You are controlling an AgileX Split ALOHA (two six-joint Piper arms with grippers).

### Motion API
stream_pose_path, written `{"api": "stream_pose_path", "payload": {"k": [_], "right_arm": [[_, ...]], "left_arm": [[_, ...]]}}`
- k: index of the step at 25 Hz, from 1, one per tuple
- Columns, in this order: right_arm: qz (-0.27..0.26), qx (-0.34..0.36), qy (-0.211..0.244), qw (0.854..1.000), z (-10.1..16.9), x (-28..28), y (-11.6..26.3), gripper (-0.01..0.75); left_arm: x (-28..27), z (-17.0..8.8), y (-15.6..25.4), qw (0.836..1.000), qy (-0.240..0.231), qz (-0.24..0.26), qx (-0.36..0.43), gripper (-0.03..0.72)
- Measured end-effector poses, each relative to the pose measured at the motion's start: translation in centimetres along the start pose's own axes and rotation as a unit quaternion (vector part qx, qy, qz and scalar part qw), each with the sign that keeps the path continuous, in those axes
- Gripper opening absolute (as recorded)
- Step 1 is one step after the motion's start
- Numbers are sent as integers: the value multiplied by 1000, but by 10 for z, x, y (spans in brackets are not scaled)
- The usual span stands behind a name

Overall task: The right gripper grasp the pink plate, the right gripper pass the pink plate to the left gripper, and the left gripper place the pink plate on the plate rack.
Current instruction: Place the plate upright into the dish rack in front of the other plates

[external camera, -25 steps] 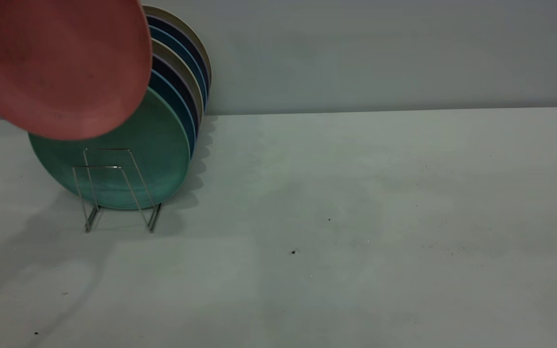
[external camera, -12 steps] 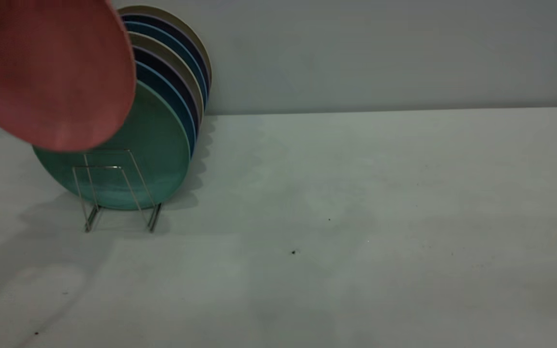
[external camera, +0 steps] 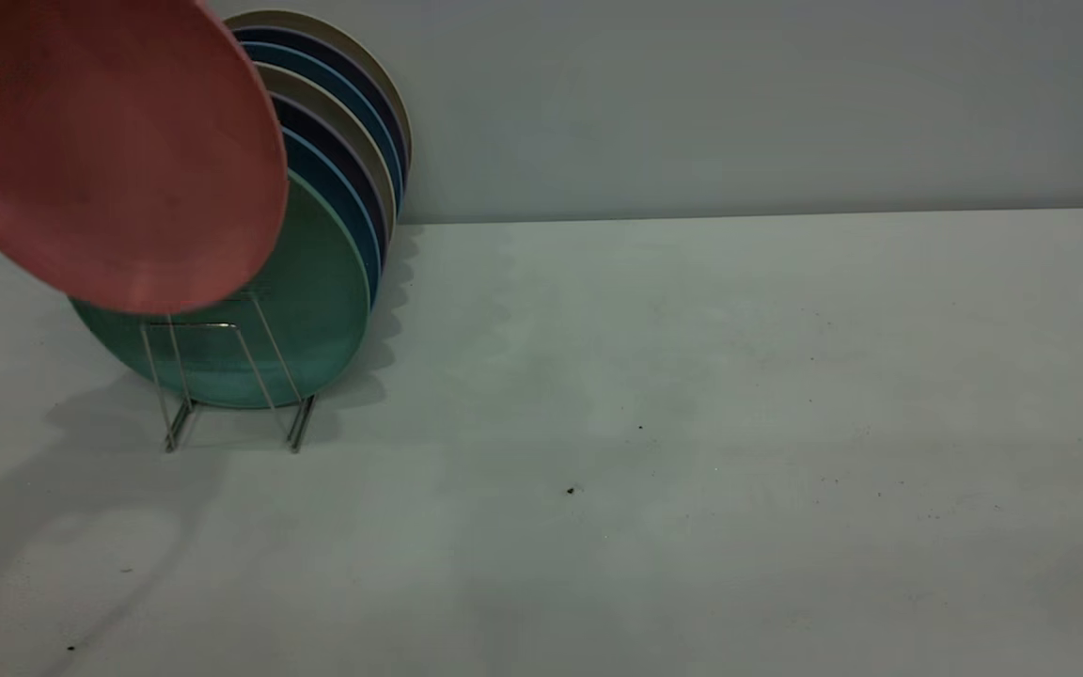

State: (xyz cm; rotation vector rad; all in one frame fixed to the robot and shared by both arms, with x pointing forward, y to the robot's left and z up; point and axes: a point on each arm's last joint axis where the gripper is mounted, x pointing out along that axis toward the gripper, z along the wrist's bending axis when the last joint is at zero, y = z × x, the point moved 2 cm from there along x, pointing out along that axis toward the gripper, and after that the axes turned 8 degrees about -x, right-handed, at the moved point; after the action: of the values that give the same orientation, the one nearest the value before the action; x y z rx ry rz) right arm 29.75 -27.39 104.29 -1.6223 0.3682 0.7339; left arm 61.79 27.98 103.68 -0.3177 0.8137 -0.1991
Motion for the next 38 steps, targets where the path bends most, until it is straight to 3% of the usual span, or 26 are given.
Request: {"api": "stream_pose_path", "payload": {"k": [38], "right_arm": [[-2,2,2,1000,0,0,0,314]], "left_arm": [[25,-7,-14,999,2,6,38,31]]}}
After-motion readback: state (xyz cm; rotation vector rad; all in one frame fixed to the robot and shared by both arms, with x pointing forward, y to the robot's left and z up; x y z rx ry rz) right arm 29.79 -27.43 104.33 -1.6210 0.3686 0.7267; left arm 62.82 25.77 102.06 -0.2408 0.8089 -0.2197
